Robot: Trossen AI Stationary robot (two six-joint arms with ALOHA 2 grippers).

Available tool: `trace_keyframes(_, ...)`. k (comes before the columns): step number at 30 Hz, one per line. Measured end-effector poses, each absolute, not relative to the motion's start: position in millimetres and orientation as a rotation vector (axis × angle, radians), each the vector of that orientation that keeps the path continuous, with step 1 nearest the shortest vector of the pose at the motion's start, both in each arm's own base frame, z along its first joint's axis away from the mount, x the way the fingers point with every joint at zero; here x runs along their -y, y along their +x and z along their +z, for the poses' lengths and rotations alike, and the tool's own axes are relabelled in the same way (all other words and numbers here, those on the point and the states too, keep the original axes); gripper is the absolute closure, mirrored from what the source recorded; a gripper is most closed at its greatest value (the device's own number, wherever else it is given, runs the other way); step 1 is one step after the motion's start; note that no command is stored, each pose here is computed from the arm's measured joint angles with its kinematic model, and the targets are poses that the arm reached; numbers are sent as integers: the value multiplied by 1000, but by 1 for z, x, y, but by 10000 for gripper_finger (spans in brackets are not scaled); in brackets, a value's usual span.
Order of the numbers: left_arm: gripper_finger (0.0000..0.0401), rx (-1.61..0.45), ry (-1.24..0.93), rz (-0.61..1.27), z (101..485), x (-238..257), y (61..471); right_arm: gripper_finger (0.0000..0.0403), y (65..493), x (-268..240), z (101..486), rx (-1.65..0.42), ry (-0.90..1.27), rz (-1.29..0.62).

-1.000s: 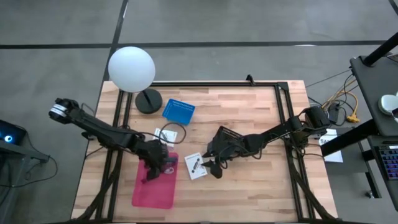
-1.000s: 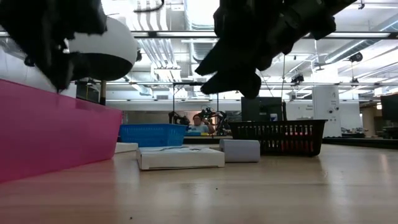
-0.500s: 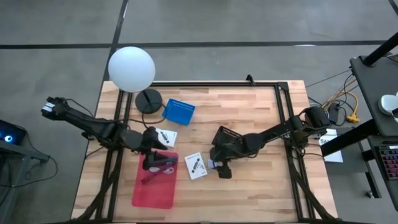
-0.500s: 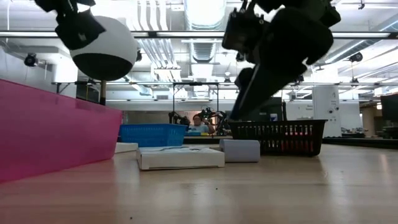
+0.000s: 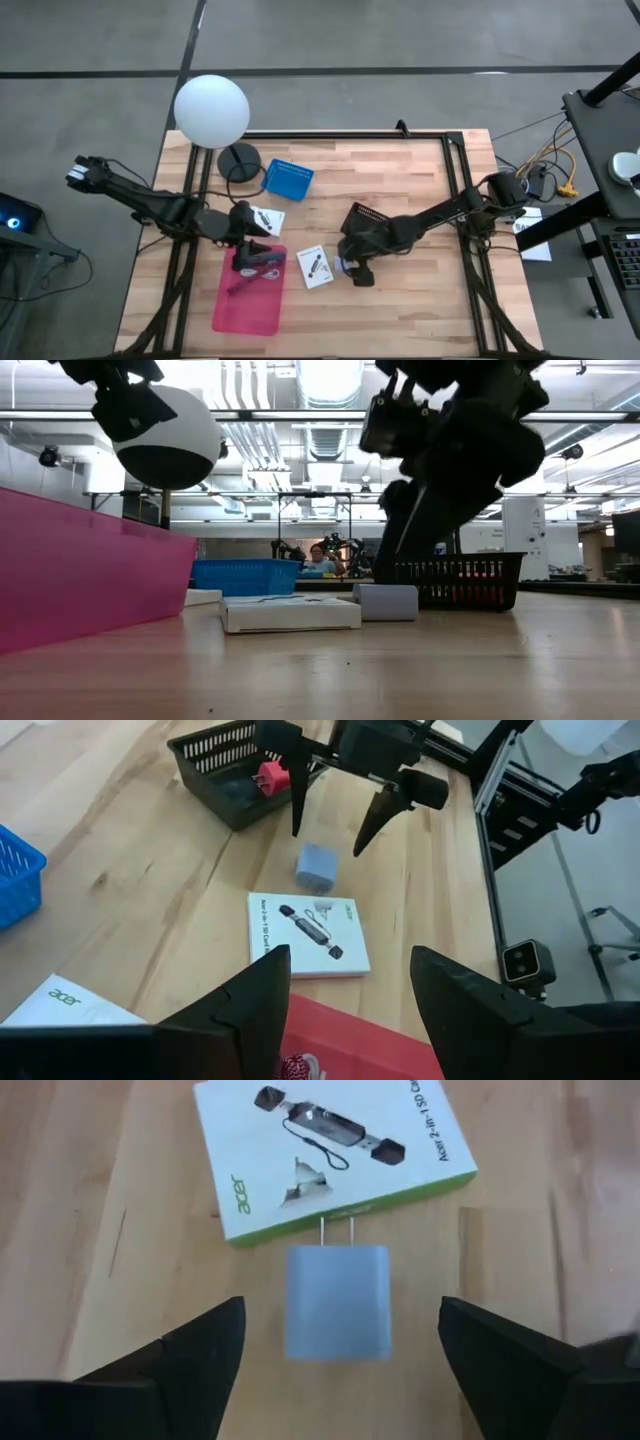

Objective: Pick and place items into bin
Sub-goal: Put the white charger adapter into the black bin

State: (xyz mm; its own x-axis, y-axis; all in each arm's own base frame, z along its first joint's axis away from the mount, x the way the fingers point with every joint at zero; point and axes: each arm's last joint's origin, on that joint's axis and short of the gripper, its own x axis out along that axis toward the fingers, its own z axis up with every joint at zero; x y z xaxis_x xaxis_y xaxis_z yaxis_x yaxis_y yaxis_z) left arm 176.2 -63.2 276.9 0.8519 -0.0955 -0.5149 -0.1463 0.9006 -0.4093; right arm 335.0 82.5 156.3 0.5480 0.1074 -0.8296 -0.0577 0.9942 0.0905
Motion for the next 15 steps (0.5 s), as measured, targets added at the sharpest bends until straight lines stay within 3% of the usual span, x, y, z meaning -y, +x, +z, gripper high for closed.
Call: trace_keyframes(15,210,-562,-453,36,274,64,180,103,341,-84,130,-1038,51,91)
